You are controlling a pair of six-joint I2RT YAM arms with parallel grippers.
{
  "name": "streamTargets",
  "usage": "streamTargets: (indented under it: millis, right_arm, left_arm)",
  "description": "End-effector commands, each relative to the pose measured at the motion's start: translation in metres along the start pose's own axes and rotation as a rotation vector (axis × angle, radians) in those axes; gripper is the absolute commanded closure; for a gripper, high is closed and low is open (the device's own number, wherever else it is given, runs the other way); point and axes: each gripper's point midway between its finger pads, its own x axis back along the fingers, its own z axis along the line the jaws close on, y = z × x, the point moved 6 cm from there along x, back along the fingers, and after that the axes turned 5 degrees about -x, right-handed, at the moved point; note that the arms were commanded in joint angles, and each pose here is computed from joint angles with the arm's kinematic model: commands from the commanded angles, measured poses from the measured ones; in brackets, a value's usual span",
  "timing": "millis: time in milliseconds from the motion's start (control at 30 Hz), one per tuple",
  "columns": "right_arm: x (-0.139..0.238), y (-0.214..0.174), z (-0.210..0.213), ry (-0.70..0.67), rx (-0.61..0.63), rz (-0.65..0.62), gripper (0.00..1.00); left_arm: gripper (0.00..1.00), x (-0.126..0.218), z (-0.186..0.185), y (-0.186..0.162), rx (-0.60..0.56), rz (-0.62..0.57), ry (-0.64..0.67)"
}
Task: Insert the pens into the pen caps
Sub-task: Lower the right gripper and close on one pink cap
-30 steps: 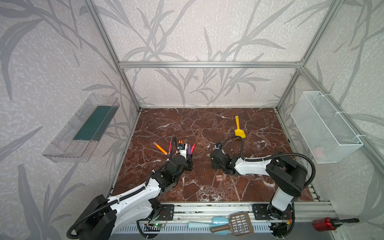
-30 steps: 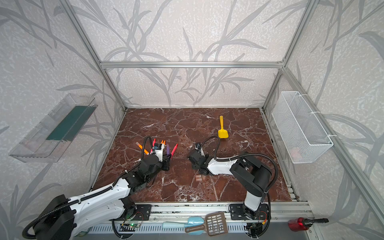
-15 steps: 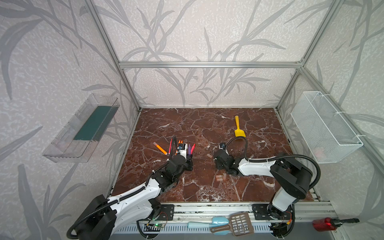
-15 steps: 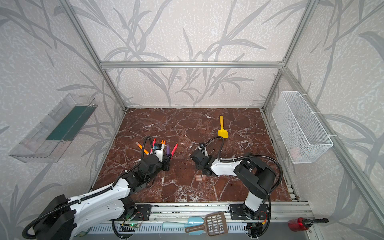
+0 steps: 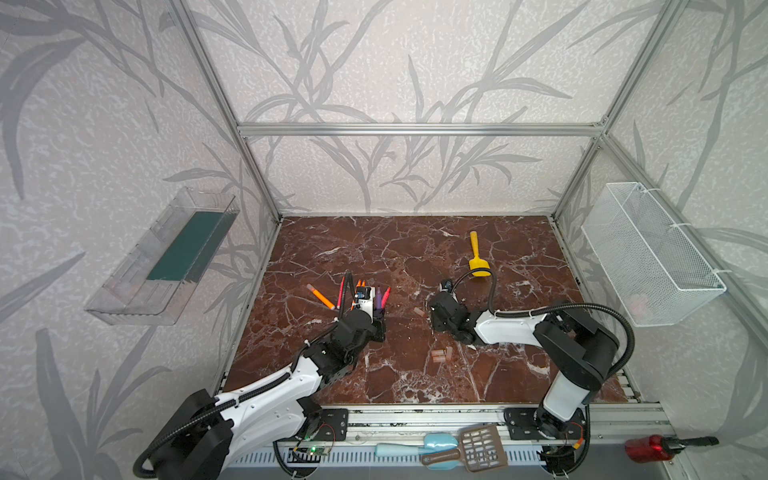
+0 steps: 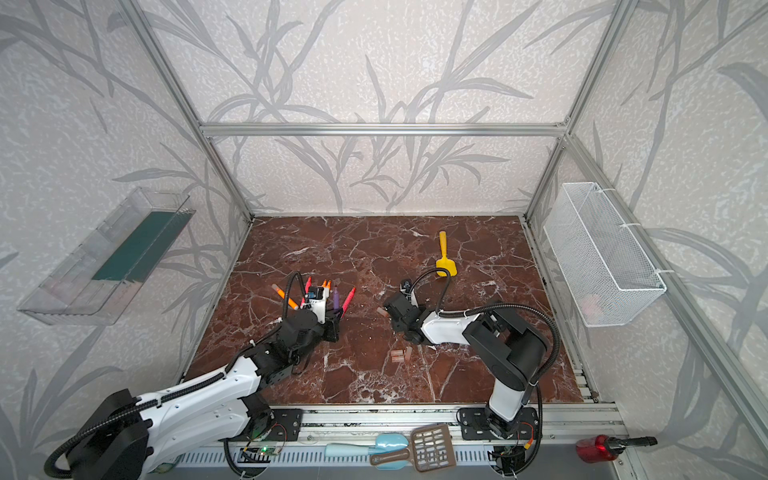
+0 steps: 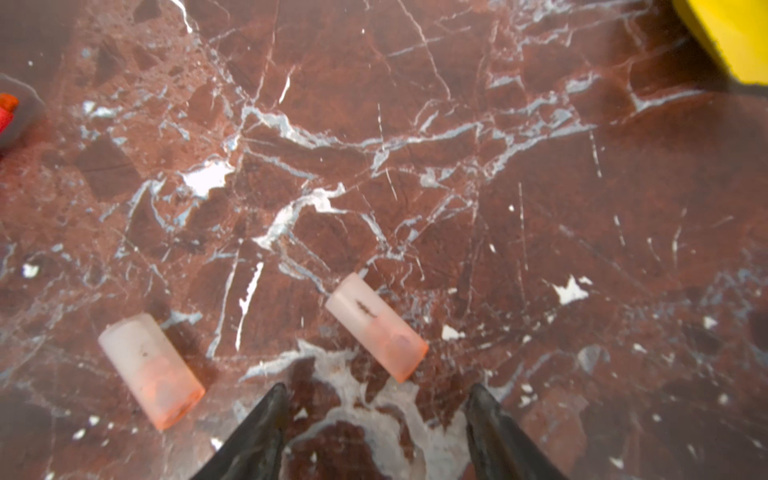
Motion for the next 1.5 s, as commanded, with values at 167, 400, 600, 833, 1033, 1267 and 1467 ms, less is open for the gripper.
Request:
streamTargets:
  millis: [167, 400, 600, 833, 1033, 1267, 1467]
  right_arm:
    - [-0.027, -0.007, -0.024, -0.091, -0.004, 0.07, 0.45]
    - [-0.035, 0.001, -0.034, -0.145, -0.006, 0.057, 0.45]
    - [-0.043, 0.006, -0.037, -0.15, -0.012, 0.072, 0.49]
    - [-0.051, 0.008, -0.036, -0.168, -0.005, 0.085, 0.59]
    - [-0.052, 0.006, -0.036, -0.158, -0.012, 0.101, 0.75]
    - [-0.047, 0.005, -0.036, -0.132, -0.043, 0.106, 0.91]
    - [-0.033, 0.009, -0.037, -0.092, -0.085, 0.078, 0.95]
  left_arm:
    - [1.0, 0.002, -0.003, 0.014, 0.018, -0.04, -0.008]
    - [1.0, 0.0, -0.004, 0.013, 0.017, -0.036, -0.01]
    - [1.0, -0.001, -0.004, 0.013, 0.016, -0.035, -0.01]
    - [1.0, -0.002, -0.004, 0.013, 0.013, -0.032, -0.008]
    - [1.0, -0.002, -0.004, 0.013, 0.014, -0.036, -0.011]
    - [1.0, -0.001, -0.005, 0.014, 0.016, -0.044, -0.018]
    - [1.0, 0.001, -0.008, 0.013, 0.01, -0.049, -0.053]
